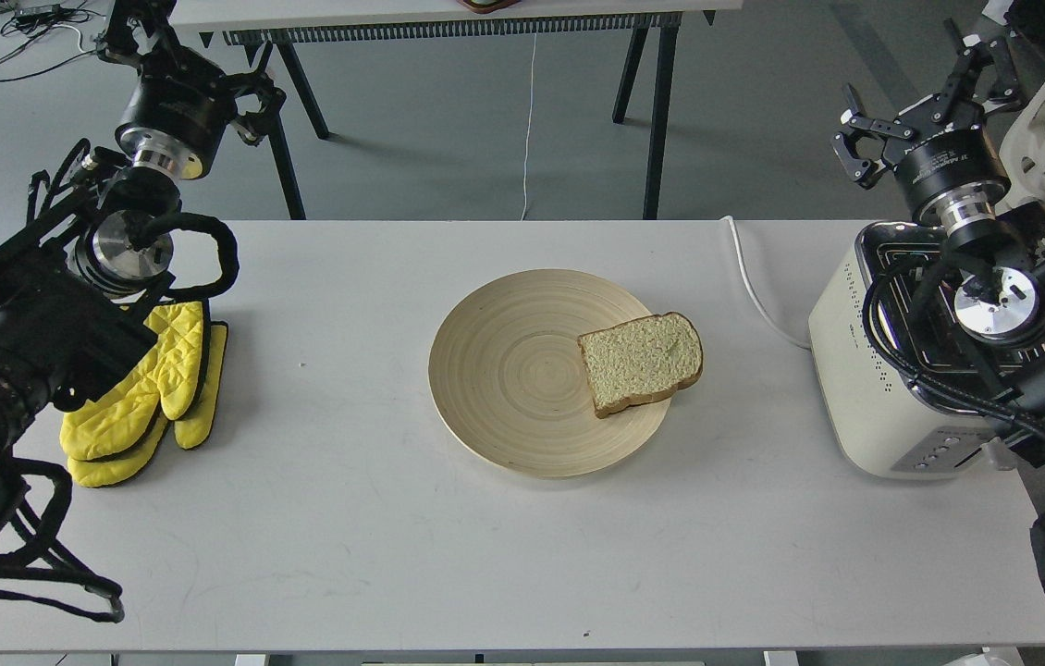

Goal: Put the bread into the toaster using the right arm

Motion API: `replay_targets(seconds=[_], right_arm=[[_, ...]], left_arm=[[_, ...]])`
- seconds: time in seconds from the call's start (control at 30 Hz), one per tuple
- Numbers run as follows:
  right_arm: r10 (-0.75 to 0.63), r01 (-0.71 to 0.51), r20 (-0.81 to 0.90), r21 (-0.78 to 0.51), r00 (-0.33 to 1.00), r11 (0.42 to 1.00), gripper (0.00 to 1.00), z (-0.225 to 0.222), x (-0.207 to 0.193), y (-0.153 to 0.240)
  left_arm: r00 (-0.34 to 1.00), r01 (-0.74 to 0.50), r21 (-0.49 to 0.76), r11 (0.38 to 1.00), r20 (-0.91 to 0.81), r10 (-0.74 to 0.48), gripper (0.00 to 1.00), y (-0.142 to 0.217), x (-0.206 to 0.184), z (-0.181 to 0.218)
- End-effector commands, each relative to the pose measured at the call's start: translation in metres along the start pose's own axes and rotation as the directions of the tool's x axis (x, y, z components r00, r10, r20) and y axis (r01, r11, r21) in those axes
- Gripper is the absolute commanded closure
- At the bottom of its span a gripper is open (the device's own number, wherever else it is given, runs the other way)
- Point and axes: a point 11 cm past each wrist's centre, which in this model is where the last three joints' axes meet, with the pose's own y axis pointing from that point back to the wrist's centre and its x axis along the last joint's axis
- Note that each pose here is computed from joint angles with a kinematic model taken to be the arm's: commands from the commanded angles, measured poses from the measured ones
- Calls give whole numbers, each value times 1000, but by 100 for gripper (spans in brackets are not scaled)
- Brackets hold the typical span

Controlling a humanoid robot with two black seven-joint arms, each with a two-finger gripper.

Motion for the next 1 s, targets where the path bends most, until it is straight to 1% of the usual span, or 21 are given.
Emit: replay_targets(seconds=[0.0,0.23,0.3,0.4,0.5,0.6,0.73,0.87,0.97], right_arm=[[5,-5,-2,0,1000,1000,1,1,-1,-1],[15,-16,-37,-10,999,1000,1,0,-2,-3],[-2,-1,-73,-46,997,999,1,7,-11,-6],[-69,53,-139,-114,988,992,1,20,-36,-12],[-116,67,-261,-191,958,979,1,31,-47,-10],[-193,90,-407,-260,893,962,1,45,-63,-7],[-271,106,-575,-305,772,946,2,60,-79,1],[-339,99,-708,-358,620,928,2,75,-76,13],[-385,80,-760,-406,523,910,2,91,-68,25]], left_arm=[[1000,0,-10,1000,-1,0,0,0,0,0],[1000,-2,-22,1000,0,2,0,1,1,2],[1000,-2,-21,1000,0,2,0,1,1,2],[1000,-2,-22,1000,0,2,0,1,1,2],[1000,-2,-22,1000,0,2,0,1,1,2],[1000,-2,-22,1000,0,2,0,1,1,2],[1000,-2,-24,1000,-1,2,0,1,1,2],[1000,-2,-24,1000,-1,2,0,1,1,2],[1000,-2,-24,1000,-1,2,0,1,1,2]])
